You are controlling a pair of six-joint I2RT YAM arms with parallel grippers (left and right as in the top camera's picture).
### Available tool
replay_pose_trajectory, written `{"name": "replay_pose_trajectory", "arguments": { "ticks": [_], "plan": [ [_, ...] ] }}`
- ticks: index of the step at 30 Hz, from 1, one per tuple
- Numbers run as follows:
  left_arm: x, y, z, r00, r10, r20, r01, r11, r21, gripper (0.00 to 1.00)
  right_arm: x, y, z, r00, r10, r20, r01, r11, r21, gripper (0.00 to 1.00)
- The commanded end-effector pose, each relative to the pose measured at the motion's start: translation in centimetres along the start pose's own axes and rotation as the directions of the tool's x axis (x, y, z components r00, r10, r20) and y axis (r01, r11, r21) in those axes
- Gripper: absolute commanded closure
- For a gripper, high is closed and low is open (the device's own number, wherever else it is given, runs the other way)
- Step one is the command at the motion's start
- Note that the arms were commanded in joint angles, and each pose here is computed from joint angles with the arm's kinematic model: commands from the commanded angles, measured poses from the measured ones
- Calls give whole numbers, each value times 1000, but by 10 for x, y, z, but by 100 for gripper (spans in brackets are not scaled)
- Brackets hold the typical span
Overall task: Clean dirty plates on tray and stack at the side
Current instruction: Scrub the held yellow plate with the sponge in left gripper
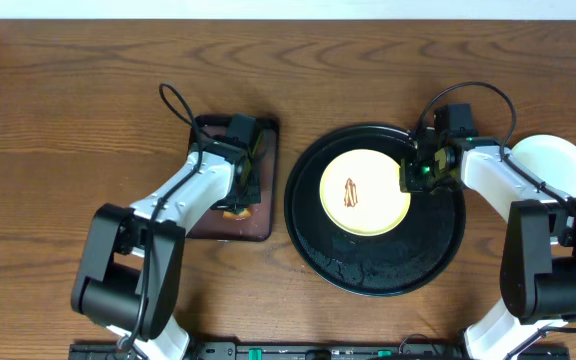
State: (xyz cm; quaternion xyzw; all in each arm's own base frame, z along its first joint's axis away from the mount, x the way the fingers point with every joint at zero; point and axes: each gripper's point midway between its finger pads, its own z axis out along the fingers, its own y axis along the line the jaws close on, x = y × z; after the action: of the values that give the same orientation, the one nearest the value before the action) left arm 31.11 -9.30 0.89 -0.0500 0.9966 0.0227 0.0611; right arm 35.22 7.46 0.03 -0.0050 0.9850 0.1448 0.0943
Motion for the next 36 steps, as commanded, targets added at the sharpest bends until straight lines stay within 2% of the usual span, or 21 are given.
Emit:
{"name": "replay_pose_trajectory", "arguments": {
  "ticks": [1, 7, 11, 14, 17, 21, 25, 30, 33, 36],
  "plan": [
    [1, 5, -9, 1000, 18, -19, -19, 999, -31, 93, 19, -13, 23, 997, 36, -71, -32, 998, 63, 99],
    [-21, -11, -75, 999, 31, 43, -32, 999, 21, 93, 19, -13, 23, 997, 35, -68, -31, 998, 63, 99],
    [-29, -61, -109, 989, 79, 122, -100, 978, 180, 93, 19, -13, 23, 997, 36, -68, -32, 998, 63, 99],
    [-30, -101, -115, 984, 76, 162, -120, 954, 276, 93, 19, -13, 23, 997, 36, -68, -32, 998, 63, 99],
    [-29, -139, -110, 980, 60, 189, -121, 937, 327, 93, 19, -13, 23, 997, 36, -69, -31, 998, 63, 99],
    [-4, -219, -93, 985, 85, 148, -147, 863, 484, 93, 19, -13, 23, 997, 36, -69, -31, 998, 63, 99],
    [18, -250, -59, 995, 72, 71, -97, 864, 493, 93, 19, -13, 23, 997, 35, -69, -31, 998, 63, 99],
    [38, -286, -42, 992, 108, -58, -48, 778, 627, 93, 20, -13, 23, 997, 36, -73, -31, 997, 63, 99],
    [38, -280, -26, 993, 96, -72, -35, 806, 591, 93, 20, -13, 23, 997, 36, -74, -32, 998, 63, 99],
    [21, -237, 0, 999, 43, -14, -34, 914, 404, 92, 21, -13, 23, 996, 37, -79, -32, 997, 64, 99]
  ]
}}
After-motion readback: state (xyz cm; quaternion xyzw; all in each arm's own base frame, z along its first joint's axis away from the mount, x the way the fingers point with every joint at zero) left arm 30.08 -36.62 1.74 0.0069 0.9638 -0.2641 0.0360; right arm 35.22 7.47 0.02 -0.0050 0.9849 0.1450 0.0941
